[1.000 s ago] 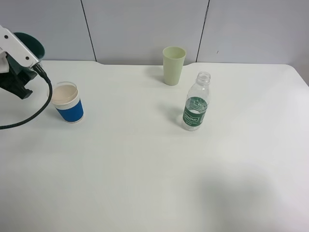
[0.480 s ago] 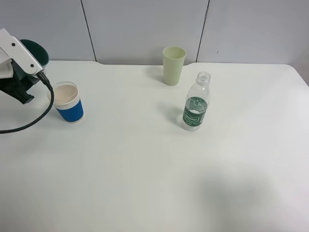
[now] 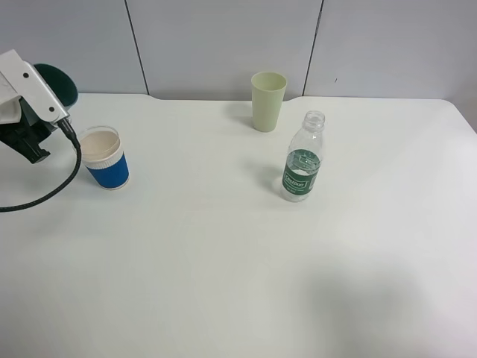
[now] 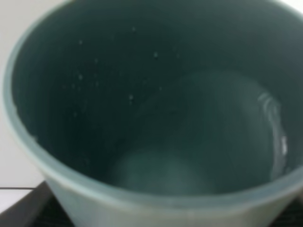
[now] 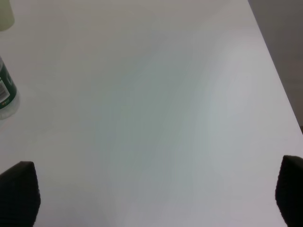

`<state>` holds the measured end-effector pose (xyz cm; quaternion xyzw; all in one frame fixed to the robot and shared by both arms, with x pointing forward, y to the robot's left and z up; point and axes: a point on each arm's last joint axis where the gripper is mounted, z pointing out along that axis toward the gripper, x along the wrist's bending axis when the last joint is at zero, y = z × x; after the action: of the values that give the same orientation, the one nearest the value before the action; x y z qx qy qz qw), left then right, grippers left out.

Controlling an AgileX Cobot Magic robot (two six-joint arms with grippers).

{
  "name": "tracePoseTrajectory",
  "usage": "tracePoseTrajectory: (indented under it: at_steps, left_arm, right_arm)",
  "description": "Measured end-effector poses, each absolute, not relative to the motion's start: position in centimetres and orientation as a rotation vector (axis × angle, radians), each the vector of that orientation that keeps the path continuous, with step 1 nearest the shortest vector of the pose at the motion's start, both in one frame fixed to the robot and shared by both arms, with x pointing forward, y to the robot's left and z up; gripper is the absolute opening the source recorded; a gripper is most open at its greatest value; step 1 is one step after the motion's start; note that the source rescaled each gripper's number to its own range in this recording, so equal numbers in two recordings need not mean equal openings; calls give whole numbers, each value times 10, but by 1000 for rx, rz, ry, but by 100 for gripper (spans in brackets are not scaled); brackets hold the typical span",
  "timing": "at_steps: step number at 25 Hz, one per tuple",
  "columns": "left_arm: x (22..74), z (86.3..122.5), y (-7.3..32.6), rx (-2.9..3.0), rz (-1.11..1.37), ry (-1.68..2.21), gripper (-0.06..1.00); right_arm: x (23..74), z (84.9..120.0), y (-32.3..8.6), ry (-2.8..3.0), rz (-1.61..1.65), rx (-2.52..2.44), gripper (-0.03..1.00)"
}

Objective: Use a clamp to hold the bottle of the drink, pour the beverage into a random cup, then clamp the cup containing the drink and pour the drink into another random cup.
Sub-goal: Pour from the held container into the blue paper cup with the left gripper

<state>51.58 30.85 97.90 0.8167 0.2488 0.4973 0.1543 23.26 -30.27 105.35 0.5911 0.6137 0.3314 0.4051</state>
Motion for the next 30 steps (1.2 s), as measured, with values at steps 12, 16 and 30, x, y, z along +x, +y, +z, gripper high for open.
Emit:
tracePoseTrajectory:
  at_steps: [12,16,30]
  left_arm:
    - [518,983,308,2366,1508,584,1]
    - [518,983,307,2402,1534,509,1]
    - [520,988,306,2383,1632,407,1]
  right_arm:
    - [233,1054,-303,1549,836,1492,100]
    - [233,1054,-303,1549,836,1492,100]
    - [233,1054,-303,1549,836,1492,100]
